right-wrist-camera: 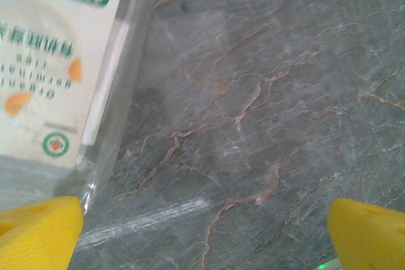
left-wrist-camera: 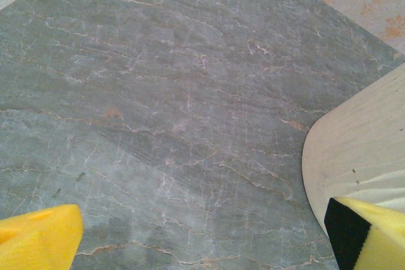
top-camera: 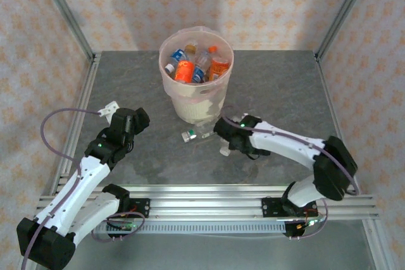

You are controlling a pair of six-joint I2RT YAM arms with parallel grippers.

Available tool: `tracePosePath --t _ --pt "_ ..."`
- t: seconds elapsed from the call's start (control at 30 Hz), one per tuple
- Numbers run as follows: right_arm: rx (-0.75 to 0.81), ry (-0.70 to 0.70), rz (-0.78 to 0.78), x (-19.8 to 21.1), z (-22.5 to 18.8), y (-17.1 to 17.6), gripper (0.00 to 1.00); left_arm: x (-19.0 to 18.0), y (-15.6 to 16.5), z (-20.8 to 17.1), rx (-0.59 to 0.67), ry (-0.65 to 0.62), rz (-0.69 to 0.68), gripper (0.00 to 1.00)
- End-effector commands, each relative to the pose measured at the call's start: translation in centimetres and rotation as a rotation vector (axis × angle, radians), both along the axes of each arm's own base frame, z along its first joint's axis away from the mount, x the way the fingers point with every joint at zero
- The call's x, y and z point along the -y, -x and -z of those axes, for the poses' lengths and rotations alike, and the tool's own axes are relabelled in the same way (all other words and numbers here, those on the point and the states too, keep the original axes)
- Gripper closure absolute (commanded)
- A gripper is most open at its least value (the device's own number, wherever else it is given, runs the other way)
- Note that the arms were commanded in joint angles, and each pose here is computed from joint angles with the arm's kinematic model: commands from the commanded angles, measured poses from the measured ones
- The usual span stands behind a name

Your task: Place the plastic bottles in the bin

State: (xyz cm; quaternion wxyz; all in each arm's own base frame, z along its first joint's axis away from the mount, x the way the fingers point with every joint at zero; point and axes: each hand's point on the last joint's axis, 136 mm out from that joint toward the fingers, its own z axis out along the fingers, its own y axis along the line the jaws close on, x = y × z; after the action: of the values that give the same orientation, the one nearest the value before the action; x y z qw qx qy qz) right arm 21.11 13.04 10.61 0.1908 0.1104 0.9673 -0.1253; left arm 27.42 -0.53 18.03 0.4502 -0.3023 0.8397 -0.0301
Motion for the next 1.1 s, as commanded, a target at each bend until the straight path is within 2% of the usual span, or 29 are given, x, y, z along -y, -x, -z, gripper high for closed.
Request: tracePosePath --t 0.0,0.17,0.27,0.73,1.07 --pt "0.063 -0.077 0.047 0.6 -1.6 -0.5 0.01 -1.2 0.3 -0.3 -0.007 -0.024 -0.058 0.0" --pt "0.117 -0.282 0.045 -3.2 -2.6 -2.2 0.01 -1.2 0.3 -0.3 -0.006 -0.028 -0.059 0.0" --pt "0.129 -0.349 0.054 -5.0 -2.2 -3.3 0.01 -1.2 0.1 -0.3 -0.014 -0.034 -0.055 0.0" --pt "0.08 -0.4 0.07 -7.4 2.0 -6.4 0.01 -1.0 -0.3 0.3 -0.032 -0.044 -0.044 0.0" --pt "0.031 -0.38 0.118 -5.6 4.8 -6.4 0.01 -1.1 -0.2 0.4 -0.034 -0.046 -0.049 0.0"
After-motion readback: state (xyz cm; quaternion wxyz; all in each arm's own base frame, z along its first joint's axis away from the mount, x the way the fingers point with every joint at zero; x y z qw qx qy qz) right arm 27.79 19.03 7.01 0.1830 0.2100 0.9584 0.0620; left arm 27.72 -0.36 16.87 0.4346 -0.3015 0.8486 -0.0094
